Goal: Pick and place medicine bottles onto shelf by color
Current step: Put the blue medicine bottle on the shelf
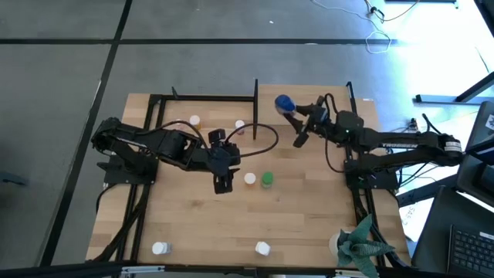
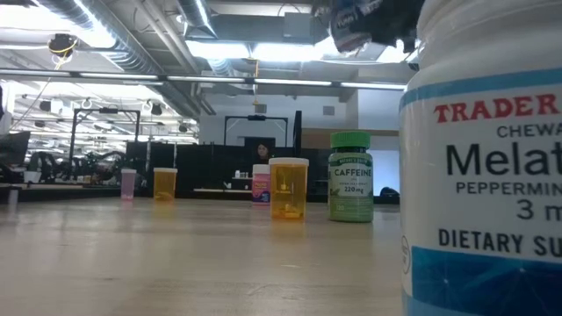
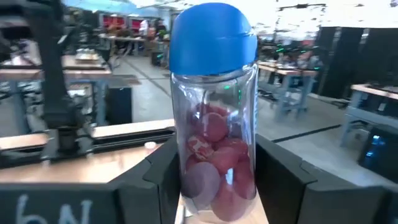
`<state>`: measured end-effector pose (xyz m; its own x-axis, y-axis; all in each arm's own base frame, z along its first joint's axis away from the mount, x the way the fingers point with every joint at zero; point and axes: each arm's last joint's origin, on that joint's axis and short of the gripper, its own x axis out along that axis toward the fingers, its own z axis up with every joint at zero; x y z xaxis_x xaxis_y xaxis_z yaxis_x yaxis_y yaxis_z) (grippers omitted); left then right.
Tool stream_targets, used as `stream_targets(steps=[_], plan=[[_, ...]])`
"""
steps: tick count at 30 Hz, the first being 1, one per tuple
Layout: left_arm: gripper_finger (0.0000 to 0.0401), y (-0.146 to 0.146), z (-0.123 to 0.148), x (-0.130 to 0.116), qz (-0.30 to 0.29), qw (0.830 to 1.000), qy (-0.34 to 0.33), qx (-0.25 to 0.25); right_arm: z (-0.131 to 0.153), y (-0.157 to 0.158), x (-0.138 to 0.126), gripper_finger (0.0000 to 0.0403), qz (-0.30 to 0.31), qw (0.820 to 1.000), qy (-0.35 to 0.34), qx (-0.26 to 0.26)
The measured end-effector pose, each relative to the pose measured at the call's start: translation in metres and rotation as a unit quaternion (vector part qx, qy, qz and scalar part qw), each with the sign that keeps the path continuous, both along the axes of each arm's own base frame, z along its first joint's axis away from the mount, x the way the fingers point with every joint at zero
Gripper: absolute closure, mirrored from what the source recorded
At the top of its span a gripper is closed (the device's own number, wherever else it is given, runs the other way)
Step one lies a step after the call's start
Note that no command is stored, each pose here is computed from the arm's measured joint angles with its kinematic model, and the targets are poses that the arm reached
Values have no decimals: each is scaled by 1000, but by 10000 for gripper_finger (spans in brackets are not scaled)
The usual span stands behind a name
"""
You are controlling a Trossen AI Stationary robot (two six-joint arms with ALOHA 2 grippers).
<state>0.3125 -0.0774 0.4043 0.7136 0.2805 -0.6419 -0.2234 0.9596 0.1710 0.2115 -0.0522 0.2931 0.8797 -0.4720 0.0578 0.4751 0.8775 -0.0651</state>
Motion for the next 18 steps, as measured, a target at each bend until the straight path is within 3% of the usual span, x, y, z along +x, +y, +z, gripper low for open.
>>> stream_targets(steps=[5,12,18], plan=[[191,2,0,1,3,1000,0,0,-20,-12,2,233,27,999,-16,5],[191,3,0,1,11,1000,-2,-6,-43,-23,15,233,15,1000,-5,7],[191,3,0,1,11,1000,-2,-6,-57,-31,25,233,-49,999,-4,23]])
